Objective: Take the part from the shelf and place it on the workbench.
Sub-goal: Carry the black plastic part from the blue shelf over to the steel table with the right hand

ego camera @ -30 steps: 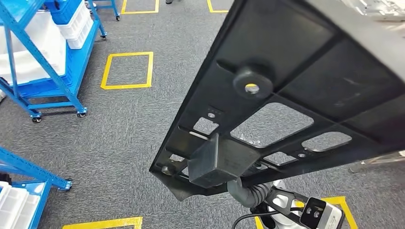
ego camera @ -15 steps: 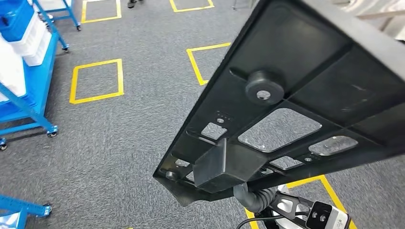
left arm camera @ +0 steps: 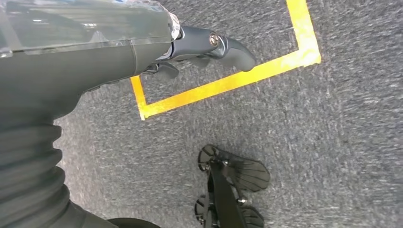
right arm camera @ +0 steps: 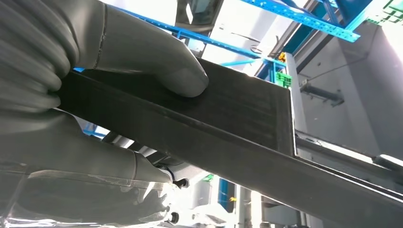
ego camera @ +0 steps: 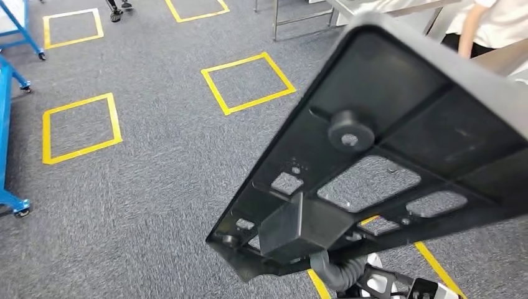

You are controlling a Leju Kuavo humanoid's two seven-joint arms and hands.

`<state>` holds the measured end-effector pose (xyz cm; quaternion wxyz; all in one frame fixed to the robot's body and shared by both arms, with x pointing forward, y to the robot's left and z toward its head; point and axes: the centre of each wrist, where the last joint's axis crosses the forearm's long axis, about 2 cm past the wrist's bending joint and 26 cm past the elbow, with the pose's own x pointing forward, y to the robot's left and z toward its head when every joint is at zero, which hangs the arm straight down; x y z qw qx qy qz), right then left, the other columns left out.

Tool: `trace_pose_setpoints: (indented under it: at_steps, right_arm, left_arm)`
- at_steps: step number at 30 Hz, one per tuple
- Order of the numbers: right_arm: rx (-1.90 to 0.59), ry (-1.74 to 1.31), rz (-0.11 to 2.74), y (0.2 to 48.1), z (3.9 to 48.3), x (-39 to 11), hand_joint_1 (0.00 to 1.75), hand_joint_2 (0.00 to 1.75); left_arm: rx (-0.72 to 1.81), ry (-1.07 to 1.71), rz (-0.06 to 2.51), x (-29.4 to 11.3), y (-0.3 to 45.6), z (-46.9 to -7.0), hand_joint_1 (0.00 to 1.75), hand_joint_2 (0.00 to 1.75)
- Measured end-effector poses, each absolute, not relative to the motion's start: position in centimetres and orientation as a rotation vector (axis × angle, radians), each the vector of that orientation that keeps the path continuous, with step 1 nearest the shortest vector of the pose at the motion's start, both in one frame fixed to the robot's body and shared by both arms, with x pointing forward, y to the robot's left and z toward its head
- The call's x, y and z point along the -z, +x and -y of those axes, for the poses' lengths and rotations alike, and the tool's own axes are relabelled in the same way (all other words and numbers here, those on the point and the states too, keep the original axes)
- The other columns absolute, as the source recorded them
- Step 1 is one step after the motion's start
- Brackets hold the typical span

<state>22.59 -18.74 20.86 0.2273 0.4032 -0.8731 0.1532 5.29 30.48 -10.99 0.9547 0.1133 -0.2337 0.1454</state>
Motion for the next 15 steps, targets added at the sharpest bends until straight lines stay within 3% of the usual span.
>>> trace_pose_setpoints:
  at_steps: [15]
  right_arm:
    - [-0.389,1.047,2.443,22.01,18.97,-21.24,1.75,1.75]
  left_arm:
    - [-0.300,0.227,0.477,10.96,5.53,-30.44,0.00,1.75]
